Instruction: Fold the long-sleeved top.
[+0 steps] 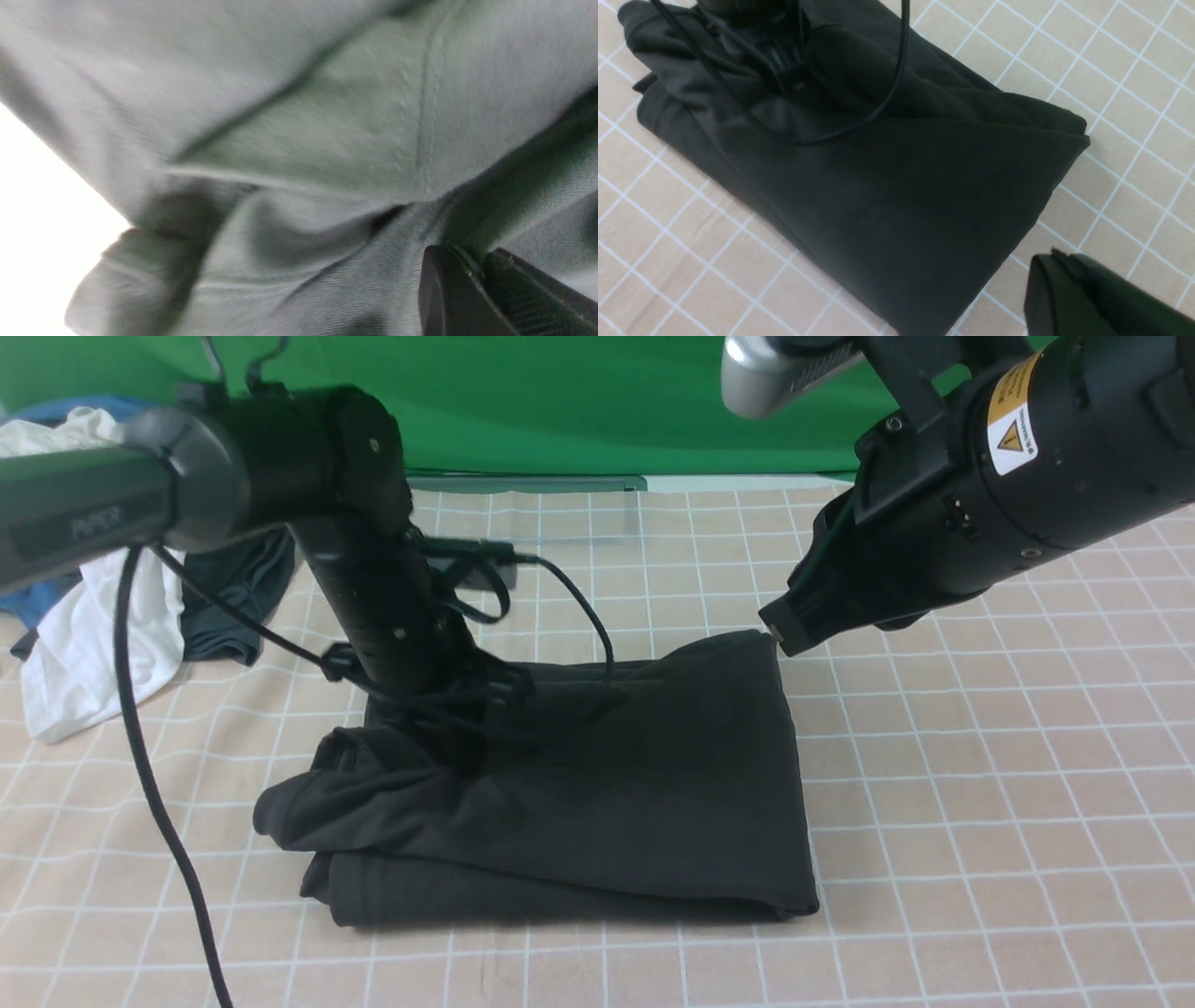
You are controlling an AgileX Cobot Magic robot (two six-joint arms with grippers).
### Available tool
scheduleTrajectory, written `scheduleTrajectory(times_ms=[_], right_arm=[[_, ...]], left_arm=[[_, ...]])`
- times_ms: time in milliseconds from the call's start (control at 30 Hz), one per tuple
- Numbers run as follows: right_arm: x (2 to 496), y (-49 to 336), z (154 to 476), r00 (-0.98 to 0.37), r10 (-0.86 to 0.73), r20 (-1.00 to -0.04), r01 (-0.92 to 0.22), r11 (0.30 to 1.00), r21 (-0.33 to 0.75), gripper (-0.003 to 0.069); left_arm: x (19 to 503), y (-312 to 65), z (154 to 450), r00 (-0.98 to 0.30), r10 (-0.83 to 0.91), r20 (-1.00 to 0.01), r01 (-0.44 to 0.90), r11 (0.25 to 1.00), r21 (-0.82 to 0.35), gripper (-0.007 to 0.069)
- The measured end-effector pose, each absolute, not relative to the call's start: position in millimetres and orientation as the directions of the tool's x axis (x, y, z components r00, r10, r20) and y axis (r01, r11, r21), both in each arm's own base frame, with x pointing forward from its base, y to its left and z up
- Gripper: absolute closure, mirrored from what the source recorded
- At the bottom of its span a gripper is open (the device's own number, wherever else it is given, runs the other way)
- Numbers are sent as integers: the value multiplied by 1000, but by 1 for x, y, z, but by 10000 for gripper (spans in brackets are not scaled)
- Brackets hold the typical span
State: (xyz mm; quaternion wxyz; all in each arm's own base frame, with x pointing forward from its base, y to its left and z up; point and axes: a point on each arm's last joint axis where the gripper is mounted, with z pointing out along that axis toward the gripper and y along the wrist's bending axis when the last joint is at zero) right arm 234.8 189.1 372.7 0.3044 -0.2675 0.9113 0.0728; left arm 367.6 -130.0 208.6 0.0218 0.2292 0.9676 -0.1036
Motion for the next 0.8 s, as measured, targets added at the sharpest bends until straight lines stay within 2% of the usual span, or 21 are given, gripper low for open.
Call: scheduleTrajectory(times_ms=[133,367,633,767,800], right_arm=[[235,189,373,-669,-441,-599,-532,846,-29,631],[236,190,373,-664,-438,-606,-532,846,-27,631],[236,190,374,-666,-430,-609,-528,849,-22,631],[236,190,374,-657,-444,-609,-539,842,-32,631],[236,190,374,-655,-451,-607,-543,839,-37,631]], left_arm=[[371,-121,220,-905,410,-116,425,888,-175,610],[381,-95,221,-934,325,-151,347,925,-157,610],[385,-96,220,-938,291,-190,324,929,-178,609],[383,-102,239,-938,254,-234,310,919,-244,591],[380,-103,256,-929,242,-279,314,915,-253,570]])
